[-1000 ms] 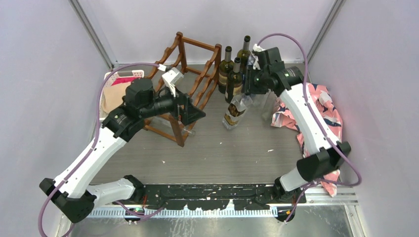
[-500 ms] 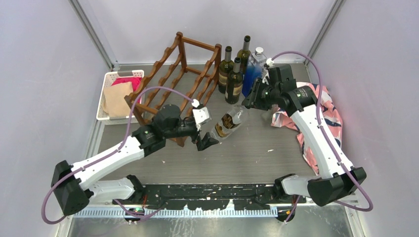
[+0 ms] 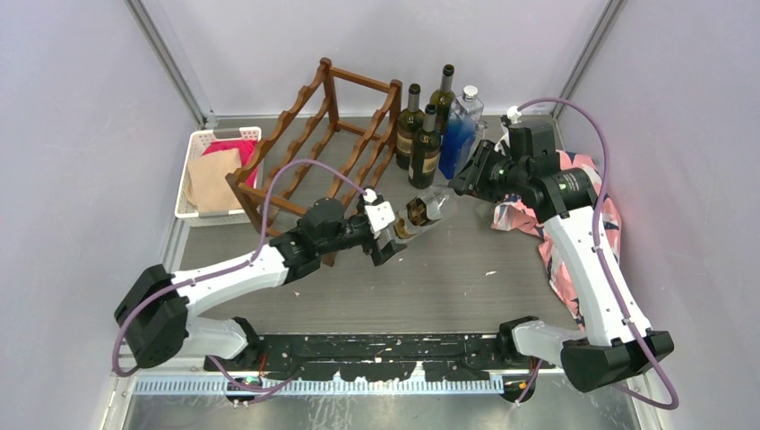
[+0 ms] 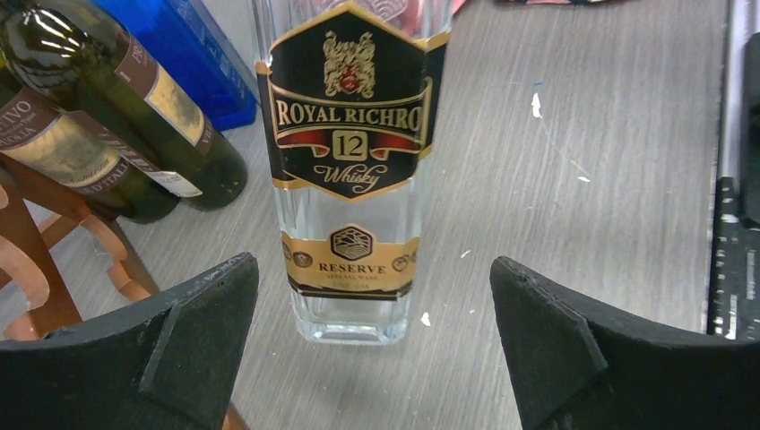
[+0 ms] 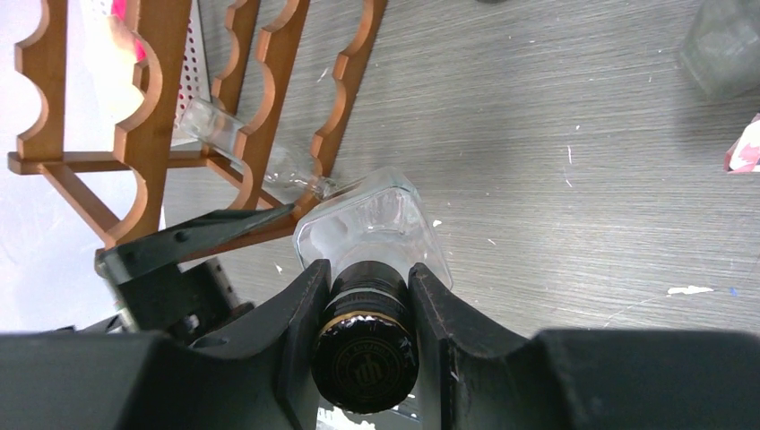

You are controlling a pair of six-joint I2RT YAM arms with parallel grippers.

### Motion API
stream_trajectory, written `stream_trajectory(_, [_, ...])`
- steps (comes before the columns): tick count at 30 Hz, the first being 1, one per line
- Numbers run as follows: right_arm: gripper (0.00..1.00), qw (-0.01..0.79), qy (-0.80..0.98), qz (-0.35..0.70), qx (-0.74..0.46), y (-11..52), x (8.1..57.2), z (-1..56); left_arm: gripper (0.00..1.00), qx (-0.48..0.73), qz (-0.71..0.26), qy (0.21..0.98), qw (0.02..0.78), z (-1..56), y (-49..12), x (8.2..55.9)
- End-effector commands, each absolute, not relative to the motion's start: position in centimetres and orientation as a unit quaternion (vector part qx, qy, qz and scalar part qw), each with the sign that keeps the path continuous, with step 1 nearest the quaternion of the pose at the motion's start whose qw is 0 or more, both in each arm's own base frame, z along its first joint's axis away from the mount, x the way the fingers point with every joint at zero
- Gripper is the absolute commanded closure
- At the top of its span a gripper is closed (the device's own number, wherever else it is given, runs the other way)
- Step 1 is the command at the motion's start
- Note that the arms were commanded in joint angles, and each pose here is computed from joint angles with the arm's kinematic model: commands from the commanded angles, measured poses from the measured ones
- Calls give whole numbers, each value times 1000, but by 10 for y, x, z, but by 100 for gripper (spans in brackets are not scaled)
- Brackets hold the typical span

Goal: Put the wine bottle on the wine rack

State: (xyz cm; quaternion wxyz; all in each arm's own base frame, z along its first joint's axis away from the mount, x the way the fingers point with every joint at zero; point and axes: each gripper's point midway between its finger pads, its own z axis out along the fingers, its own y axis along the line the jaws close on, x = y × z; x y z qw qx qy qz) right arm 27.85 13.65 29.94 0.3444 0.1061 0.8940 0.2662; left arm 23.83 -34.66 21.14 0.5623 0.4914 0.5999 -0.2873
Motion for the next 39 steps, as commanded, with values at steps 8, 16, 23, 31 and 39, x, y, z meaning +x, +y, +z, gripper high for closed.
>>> stream_trajectory(8, [99,410,833,358,95,150,273,370,0,458,-302,561,620,231,-367,278])
stream_trajectory(16, [99,412,826,372,98,151,271,378,1,467,-330,572,589,206,-374,276])
stream_trajectory(23, [99,403,824,386,96,157,273,378,3,474,-330,573,581,195,-382,281])
stream_trajectory(31, [92,395,843,352,96,147,272,365,100,508,-359,575,531,201,-387,264])
stream_trajectory(39, [12,388,874,292,28,133,260,342,100,568,-357,569,476,207,-363,227])
